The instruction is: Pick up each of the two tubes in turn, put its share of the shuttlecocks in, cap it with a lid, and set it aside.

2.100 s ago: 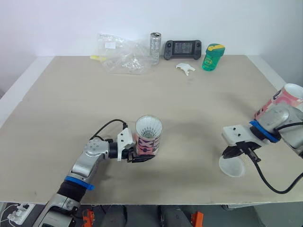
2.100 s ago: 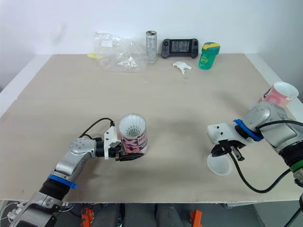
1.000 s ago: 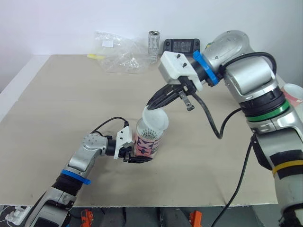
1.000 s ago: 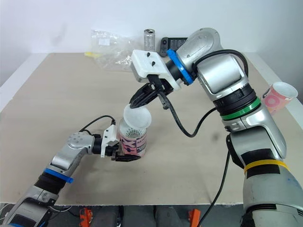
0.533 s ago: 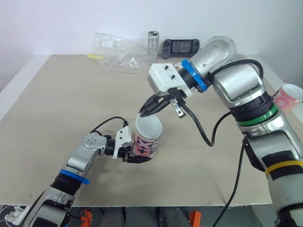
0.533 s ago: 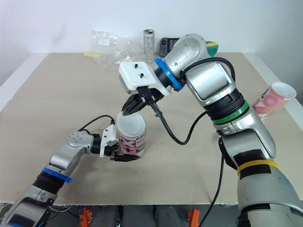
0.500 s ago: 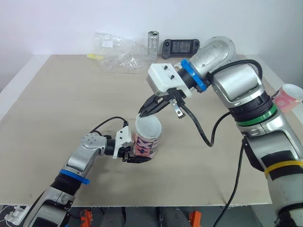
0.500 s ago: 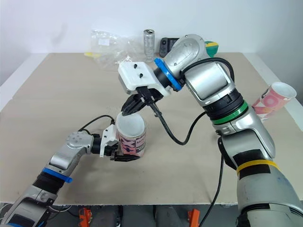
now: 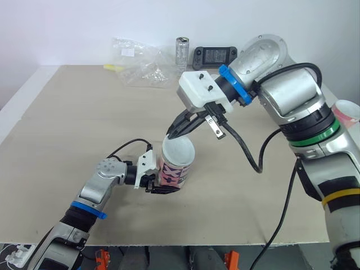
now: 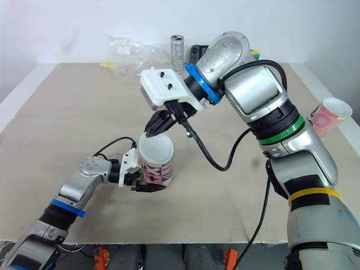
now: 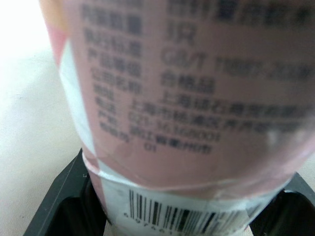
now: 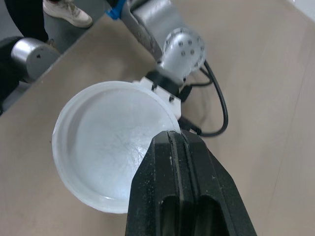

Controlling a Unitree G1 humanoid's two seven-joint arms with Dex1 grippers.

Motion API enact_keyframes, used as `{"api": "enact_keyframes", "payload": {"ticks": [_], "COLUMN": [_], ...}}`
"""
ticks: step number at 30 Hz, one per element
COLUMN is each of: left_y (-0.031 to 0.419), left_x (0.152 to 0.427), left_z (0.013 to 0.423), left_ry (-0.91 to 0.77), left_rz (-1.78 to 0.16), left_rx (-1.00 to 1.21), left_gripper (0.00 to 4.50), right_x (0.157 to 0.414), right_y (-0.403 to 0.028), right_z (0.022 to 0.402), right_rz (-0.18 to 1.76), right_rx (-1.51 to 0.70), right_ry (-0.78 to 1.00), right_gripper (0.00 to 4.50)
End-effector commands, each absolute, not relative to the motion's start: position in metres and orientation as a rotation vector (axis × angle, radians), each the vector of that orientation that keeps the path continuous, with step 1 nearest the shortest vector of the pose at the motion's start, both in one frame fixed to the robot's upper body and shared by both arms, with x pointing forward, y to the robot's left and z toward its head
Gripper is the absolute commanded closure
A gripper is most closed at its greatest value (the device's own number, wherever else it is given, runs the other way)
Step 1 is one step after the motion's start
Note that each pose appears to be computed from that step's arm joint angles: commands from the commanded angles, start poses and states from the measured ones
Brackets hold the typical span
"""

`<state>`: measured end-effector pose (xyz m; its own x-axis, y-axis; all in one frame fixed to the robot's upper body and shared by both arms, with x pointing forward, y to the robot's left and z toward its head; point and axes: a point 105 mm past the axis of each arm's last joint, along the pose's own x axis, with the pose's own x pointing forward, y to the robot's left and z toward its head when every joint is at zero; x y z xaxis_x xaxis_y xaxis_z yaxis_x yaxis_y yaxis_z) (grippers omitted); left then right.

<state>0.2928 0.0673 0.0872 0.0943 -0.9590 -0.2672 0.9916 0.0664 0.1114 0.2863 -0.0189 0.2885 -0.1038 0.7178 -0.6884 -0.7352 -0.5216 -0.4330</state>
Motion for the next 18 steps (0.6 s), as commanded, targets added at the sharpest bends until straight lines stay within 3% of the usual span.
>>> {"api": "enact_keyframes", "payload": {"ticks": [1, 7, 18], "left_y": [0.076, 0.077, 0.078], "left_x": [0.282, 0.281, 0.282], "left_z": [0.049, 0.048, 0.048], "left_ry": [0.313, 0.314, 0.315], "left_rz": [-1.484, -1.478, -1.475], "left_rx": [0.281, 0.273, 0.279], "left_gripper": [1.48, 1.48, 1.48], "right_x": [0.277, 0.282, 0.293], "right_y": [-0.023, -0.022, -0.007], "right_z": [0.286, 0.266, 0.296], "right_rz": [1.855, 1.849, 1.8], "right_rx": [-1.175, -1.237, -1.198], "right_ry": [0.03, 0.044, -0.034], "right_gripper": [4.47, 4.47, 4.47]}}
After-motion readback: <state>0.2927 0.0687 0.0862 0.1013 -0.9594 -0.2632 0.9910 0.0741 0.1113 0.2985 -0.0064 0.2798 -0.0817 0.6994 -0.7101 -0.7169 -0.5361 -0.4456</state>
